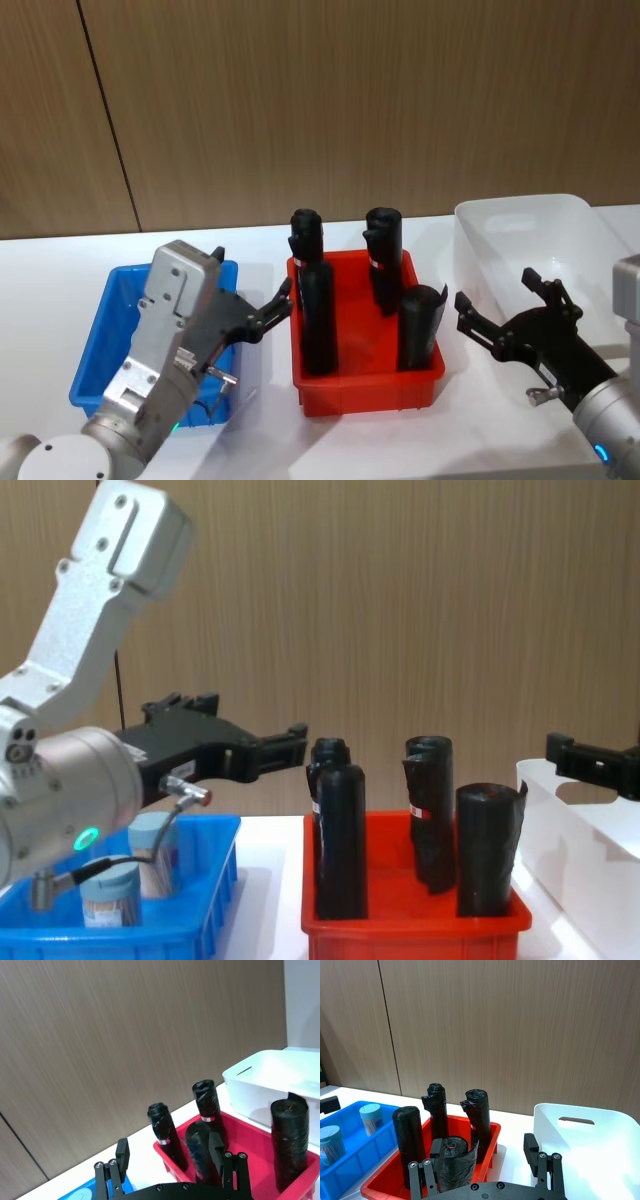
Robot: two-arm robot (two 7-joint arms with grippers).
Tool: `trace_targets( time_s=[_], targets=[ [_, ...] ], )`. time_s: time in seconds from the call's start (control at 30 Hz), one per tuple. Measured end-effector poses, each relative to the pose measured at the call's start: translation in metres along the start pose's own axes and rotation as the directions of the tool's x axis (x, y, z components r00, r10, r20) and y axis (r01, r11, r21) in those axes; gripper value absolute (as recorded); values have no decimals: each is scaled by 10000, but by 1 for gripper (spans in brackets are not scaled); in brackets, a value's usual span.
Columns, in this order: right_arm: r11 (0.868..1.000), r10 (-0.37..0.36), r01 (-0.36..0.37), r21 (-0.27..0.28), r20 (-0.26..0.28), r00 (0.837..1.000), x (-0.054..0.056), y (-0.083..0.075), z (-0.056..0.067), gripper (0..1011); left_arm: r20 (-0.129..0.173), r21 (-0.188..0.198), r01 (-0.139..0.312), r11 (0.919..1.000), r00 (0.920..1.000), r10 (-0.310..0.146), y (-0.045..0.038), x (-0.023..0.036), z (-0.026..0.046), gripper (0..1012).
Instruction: Pick the cotton swabs from the blue box and place them into the white box.
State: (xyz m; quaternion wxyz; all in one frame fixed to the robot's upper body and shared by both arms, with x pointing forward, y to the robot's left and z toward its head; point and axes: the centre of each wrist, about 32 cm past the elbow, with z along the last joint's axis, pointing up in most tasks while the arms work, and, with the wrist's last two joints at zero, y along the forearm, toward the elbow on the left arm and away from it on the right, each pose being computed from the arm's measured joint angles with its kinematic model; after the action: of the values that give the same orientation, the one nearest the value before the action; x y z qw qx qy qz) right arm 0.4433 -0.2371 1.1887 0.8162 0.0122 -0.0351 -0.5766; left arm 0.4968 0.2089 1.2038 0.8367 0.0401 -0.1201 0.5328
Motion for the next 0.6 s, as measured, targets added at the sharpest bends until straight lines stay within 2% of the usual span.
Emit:
trace_targets(
  time_s=[0.03,0.13,0.33,0.47,0.57,0.6],
  targets=[
    [10000,0,0,0,1,10000,0,0,0,1002,-7,77,-16,10000,10000,16,3,37,-10,1004],
    [10000,0,0,0,0,10000,0,0,0,1002,-38,203,-33,9998,10000,34,9,88,-24,1004],
    [10000,0,0,0,0,10000,0,0,0,1002,-131,621,-178,9979,9997,187,35,234,-53,1004],
    [10000,-1,1,0,0,10000,0,0,0,1002,-317,986,-355,9945,9987,388,61,338,-72,1004],
    [10000,-1,1,0,1,10000,0,0,0,1002,-481,1255,-490,9909,9973,554,82,397,-90,1004],
    [10000,-1,1,0,0,10000,0,0,0,1002,-481,1255,-490,9909,9973,554,82,397,-90,1004]
  ],
)
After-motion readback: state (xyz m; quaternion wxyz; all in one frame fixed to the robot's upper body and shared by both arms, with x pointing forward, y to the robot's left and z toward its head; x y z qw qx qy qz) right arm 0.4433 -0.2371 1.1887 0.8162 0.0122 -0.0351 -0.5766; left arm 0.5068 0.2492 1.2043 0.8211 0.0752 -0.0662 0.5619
